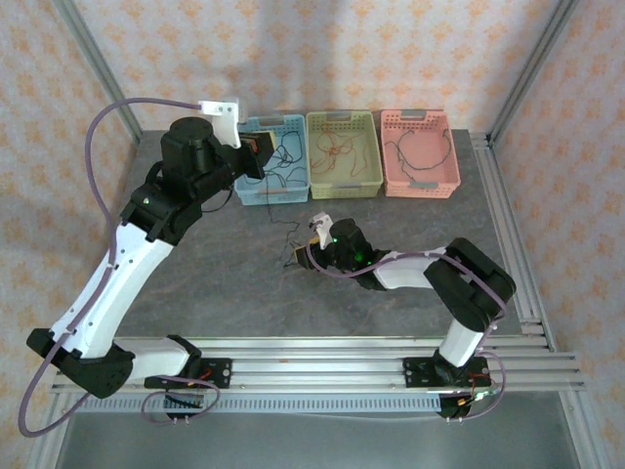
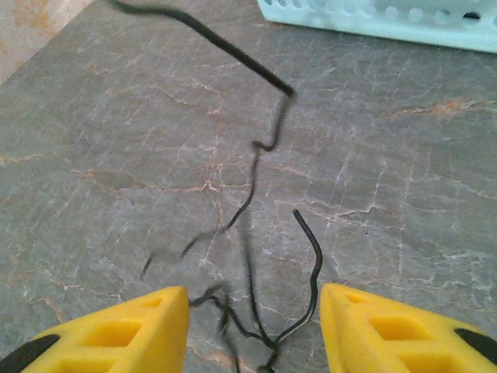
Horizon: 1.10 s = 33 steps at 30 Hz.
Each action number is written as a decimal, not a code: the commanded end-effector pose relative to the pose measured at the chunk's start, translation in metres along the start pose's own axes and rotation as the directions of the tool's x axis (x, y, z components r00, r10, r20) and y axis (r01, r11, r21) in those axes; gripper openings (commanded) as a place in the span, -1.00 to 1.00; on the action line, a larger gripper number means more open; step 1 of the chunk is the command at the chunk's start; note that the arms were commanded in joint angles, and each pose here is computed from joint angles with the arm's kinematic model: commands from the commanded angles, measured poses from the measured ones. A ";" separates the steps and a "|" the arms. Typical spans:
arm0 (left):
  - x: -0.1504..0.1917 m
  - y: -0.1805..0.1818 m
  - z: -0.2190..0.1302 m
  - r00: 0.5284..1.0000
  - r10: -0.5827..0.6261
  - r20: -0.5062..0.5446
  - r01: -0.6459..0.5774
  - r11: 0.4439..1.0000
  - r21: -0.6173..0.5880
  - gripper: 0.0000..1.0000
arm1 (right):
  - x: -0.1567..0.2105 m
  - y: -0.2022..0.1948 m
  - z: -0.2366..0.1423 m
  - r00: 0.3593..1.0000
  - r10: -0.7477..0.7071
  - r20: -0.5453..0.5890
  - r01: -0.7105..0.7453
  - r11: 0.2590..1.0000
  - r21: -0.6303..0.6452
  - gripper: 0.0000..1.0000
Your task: Untangle the cables
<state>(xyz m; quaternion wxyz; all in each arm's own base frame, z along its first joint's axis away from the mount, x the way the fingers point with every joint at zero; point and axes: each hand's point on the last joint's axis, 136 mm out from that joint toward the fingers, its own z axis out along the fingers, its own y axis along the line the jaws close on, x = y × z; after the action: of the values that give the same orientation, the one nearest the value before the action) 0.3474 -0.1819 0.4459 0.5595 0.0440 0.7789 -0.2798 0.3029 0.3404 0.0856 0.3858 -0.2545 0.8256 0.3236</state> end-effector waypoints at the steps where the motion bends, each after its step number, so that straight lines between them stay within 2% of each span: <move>1: -0.011 0.012 0.004 0.999 -0.040 0.027 0.040 0.999 -0.021 -1.00 | -0.014 -0.001 -0.007 0.998 -0.026 0.063 0.024 0.999 0.028 -0.03; 6: -0.049 0.020 0.011 0.996 -0.031 0.085 0.037 0.996 -0.075 -1.00 | -0.014 -0.002 -0.008 0.998 -0.027 0.060 0.025 0.999 0.035 -0.03; 13: -0.109 0.010 0.007 0.982 0.022 0.188 -0.003 0.995 -0.098 -1.00 | -0.015 -0.005 -0.009 0.997 -0.029 0.070 0.025 0.998 0.052 -0.03; 20: -0.146 0.023 0.025 0.964 0.047 0.261 -0.009 0.989 -0.144 -1.00 | -0.014 -0.005 -0.008 0.998 -0.028 0.064 0.024 0.998 0.051 -0.03; 24: -0.166 0.035 0.047 0.951 0.077 0.301 -0.026 0.985 -0.170 -1.00 | -0.012 -0.006 -0.006 0.998 -0.029 0.055 0.026 0.998 0.051 -0.03; 27: -0.166 0.060 0.077 0.957 0.076 0.281 -0.013 0.976 -0.219 -1.00 | -0.012 -0.006 -0.006 0.998 -0.030 0.053 0.027 0.998 0.052 -0.03; 33: -0.171 0.105 0.132 0.938 0.047 0.343 0.038 0.971 -0.237 -1.00 | -0.009 -0.006 -0.003 0.999 -0.025 0.040 0.023 0.999 0.047 -0.03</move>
<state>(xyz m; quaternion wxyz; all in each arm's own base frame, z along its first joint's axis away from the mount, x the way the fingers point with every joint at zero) 0.5469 -0.1286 0.5258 0.6711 -0.0575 0.7146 -0.1890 0.3086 0.3339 0.0858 0.3997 -0.2426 0.8293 0.3060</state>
